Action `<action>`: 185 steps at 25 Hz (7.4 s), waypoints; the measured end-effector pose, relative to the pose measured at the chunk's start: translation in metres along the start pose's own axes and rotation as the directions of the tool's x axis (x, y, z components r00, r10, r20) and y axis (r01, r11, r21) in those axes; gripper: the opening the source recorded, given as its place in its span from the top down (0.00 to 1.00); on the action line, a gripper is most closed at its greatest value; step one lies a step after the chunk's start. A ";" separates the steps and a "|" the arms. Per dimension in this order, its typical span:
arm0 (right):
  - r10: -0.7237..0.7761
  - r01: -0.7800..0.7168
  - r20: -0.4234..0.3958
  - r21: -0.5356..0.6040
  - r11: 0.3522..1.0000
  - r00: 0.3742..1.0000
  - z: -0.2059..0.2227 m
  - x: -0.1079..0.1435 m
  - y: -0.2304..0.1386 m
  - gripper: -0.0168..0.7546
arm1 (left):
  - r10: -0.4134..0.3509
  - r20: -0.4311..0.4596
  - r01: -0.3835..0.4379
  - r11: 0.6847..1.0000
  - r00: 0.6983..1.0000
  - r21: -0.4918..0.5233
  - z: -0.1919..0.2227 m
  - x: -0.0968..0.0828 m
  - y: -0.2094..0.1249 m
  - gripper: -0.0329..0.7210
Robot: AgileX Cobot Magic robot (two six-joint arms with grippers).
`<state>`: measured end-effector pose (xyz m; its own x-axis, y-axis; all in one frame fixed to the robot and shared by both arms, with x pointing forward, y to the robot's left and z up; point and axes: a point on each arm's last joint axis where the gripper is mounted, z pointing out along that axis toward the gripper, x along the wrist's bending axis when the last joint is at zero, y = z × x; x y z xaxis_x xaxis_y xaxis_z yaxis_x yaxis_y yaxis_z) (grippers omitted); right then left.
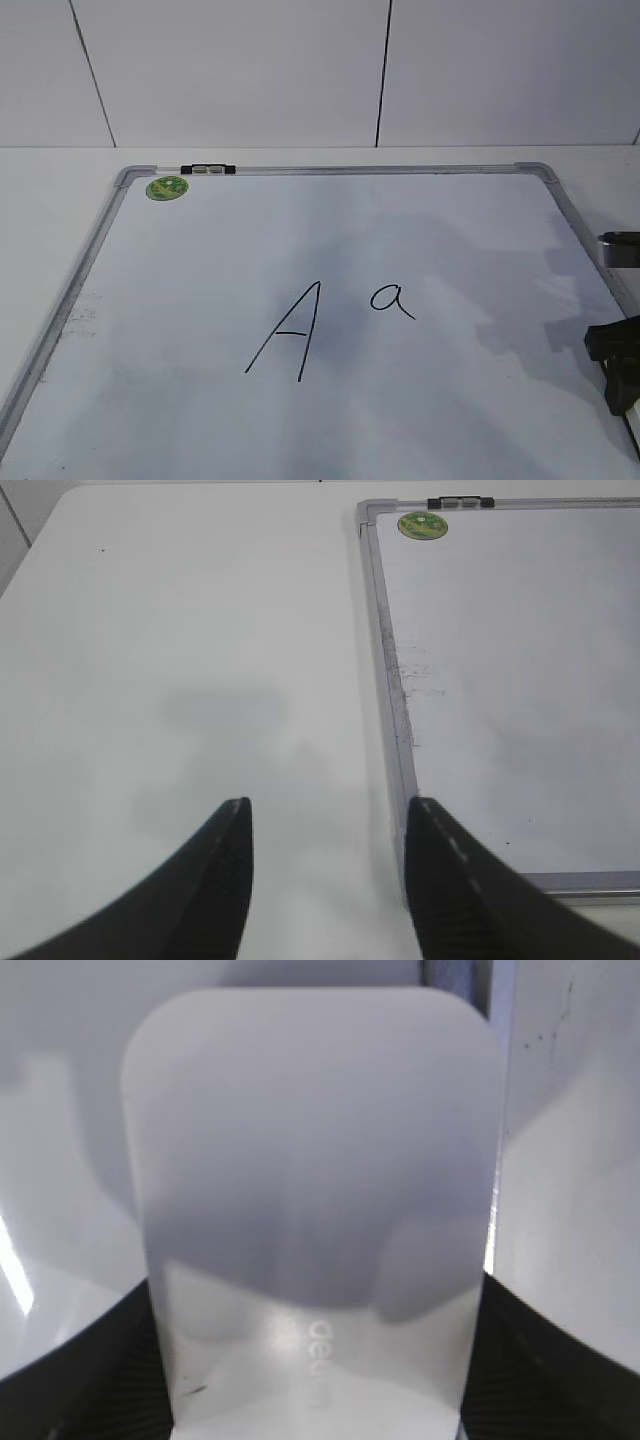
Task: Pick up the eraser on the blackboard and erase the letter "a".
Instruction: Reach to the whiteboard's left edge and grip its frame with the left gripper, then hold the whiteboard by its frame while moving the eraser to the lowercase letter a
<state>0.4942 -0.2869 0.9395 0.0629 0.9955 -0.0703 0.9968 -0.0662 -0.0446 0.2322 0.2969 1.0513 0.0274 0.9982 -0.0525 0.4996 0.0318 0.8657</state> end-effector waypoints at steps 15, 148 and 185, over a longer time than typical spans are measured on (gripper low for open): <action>0.010 -0.010 -0.010 0.016 1.000 1.000 -0.018 0.001 0.007 0.25 | 0.000 0.000 0.000 1.000 1.000 0.000 0.000 0.000 0.000 0.46; -0.397 0.412 0.123 -0.131 0.902 0.909 -0.087 0.129 0.037 0.25 | -0.073 -0.007 0.049 0.590 0.997 0.806 0.396 -0.027 0.090 0.67; -0.395 0.407 0.111 -0.121 0.906 0.912 -0.081 0.140 0.053 0.25 | -0.095 -0.017 0.069 0.574 0.995 0.816 0.400 -0.028 0.087 0.94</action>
<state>0.5594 -0.1458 1.0077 -0.3415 0.9266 -0.1574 0.9342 0.3530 0.0512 0.6208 0.2513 0.9288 -0.0349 0.9914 -0.1259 0.9951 0.0461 0.0871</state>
